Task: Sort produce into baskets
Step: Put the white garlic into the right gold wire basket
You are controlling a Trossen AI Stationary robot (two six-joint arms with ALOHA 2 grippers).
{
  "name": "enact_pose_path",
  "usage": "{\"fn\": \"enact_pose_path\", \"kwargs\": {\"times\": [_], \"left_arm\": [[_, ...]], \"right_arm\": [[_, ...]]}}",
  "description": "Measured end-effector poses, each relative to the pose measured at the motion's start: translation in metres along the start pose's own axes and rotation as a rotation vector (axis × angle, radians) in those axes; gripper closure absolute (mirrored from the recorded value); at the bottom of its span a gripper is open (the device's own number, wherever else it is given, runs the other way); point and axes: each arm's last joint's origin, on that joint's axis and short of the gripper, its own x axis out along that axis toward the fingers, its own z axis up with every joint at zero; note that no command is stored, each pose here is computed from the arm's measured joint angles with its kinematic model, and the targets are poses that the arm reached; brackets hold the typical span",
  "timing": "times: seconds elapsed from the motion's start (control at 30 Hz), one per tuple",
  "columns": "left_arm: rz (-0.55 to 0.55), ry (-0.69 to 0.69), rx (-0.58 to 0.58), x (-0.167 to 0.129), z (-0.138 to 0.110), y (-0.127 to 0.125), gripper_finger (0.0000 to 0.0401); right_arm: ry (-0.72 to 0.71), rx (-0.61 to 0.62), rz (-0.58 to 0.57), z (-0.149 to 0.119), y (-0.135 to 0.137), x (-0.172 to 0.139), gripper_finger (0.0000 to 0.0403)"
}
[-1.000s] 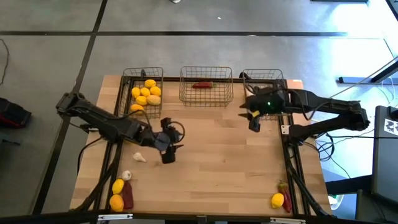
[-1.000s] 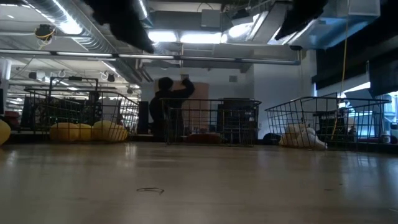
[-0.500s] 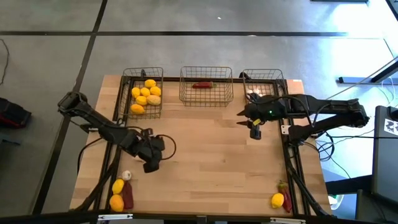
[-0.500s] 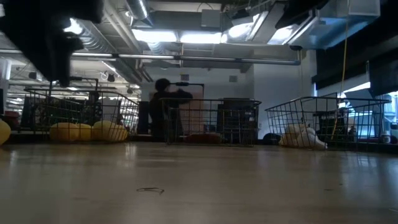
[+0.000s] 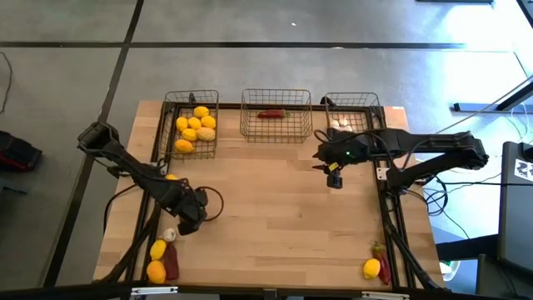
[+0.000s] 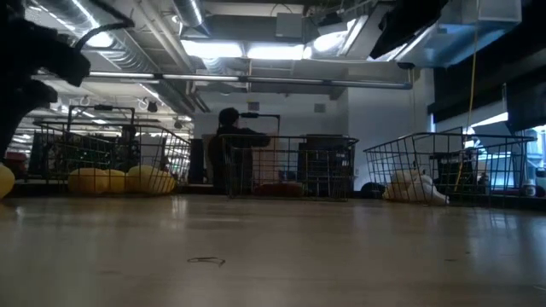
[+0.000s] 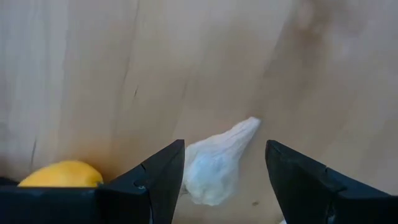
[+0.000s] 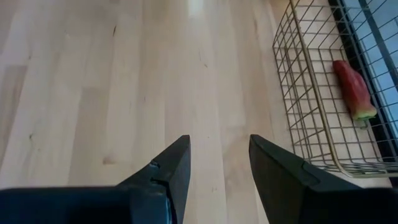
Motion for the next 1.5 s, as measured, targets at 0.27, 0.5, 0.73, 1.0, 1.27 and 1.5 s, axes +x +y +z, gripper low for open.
{"fn": "enact_pose_path", "kwargs": {"times": [0.27,0.5,0.73,1.0,1.27,1.5], "left_arm": [[0.022,0.086,-0.040,0.016,-0.011,0.008,0.0182],[0.015,0.125,-0.061,0.029,-0.018,0.012,0.0182],[-0.019,0.106,-0.051,0.035,-0.018,0.011,0.0197],[-0.035,0.094,-0.055,0.035,-0.016,0.009,0.0283],[-0.090,-0.047,-0.047,0.012,0.000,-0.006,0.0276],[-0.213,-0.328,-0.032,-0.017,0.029,-0.025,0.0275]], "right_arm": [[0.029,-0.003,0.002,0.000,0.001,0.009,0.0243],[0.030,-0.003,0.002,0.000,0.001,0.009,0.0243],[0.029,-0.004,0.002,0.001,0.001,0.009,0.0243],[0.029,0.006,0.010,0.001,0.001,0.009,0.0243],[0.024,-0.008,0.088,0.001,0.018,0.007,0.0243],[-0.015,-0.065,0.107,0.000,0.040,0.008,0.0243]]}}
